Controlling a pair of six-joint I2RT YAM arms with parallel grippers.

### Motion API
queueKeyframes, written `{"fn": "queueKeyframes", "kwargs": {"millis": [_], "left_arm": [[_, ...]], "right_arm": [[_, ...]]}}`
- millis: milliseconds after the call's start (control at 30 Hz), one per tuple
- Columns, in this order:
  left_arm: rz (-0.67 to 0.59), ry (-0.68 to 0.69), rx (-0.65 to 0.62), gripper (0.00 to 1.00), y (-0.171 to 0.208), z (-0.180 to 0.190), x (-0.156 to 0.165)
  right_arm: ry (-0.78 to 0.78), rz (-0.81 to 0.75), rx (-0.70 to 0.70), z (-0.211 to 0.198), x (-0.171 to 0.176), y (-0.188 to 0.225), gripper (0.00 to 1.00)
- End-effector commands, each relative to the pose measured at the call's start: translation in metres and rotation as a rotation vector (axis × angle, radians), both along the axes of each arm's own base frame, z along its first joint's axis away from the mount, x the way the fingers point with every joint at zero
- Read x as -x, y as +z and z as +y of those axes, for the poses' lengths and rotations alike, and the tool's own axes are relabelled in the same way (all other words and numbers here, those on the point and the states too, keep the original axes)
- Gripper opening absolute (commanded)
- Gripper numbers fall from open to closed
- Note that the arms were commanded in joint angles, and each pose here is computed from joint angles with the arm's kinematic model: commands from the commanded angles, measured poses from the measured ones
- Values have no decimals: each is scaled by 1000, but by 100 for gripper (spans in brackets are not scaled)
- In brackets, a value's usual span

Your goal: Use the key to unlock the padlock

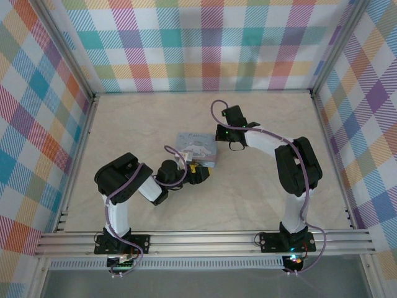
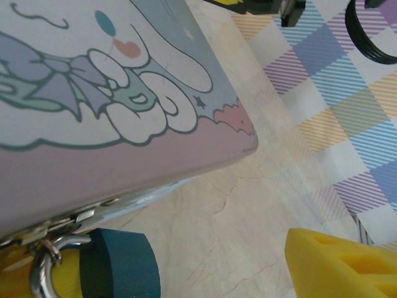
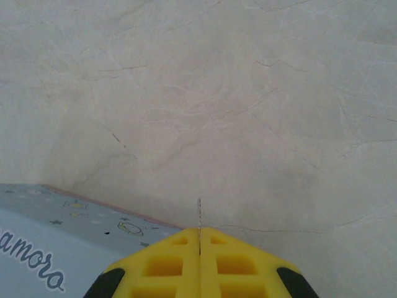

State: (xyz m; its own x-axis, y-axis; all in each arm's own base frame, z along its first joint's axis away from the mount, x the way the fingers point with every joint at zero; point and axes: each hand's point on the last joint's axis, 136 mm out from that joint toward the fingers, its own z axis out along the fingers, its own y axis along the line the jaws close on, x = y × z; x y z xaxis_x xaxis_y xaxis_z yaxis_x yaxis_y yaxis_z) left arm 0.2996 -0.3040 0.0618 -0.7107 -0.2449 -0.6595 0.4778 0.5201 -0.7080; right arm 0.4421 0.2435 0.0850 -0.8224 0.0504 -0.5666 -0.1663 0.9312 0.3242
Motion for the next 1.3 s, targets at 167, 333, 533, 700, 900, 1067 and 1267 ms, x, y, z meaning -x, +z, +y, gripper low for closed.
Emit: {"fn": "queueKeyframes", "kwargs": {"millis": [167,333,533,700,900,1067,1267], "left_arm": [[114,96,-111,71,-39,35,4],[143,100,-127,63,-46,44,9],[152,93,-125,54,-47,47,7],[170,78,-139,43,-51,48,5],[202,65,-153,35,-58,48,7],[216,66,-169,29,-62,50,6],[237,57,-180,18,-65,48,4]], "right_arm": [[23,77,25,1,16,-20,0],[24,74,22,3,14,-19,0],[24,73,15,4,13,-18,0],[24,72,16,3,14,-18,0],[26,66,15,4,13,-16,0],[28,59,13,4,13,-14,0],[30,55,14,4,12,-13,0]]}}
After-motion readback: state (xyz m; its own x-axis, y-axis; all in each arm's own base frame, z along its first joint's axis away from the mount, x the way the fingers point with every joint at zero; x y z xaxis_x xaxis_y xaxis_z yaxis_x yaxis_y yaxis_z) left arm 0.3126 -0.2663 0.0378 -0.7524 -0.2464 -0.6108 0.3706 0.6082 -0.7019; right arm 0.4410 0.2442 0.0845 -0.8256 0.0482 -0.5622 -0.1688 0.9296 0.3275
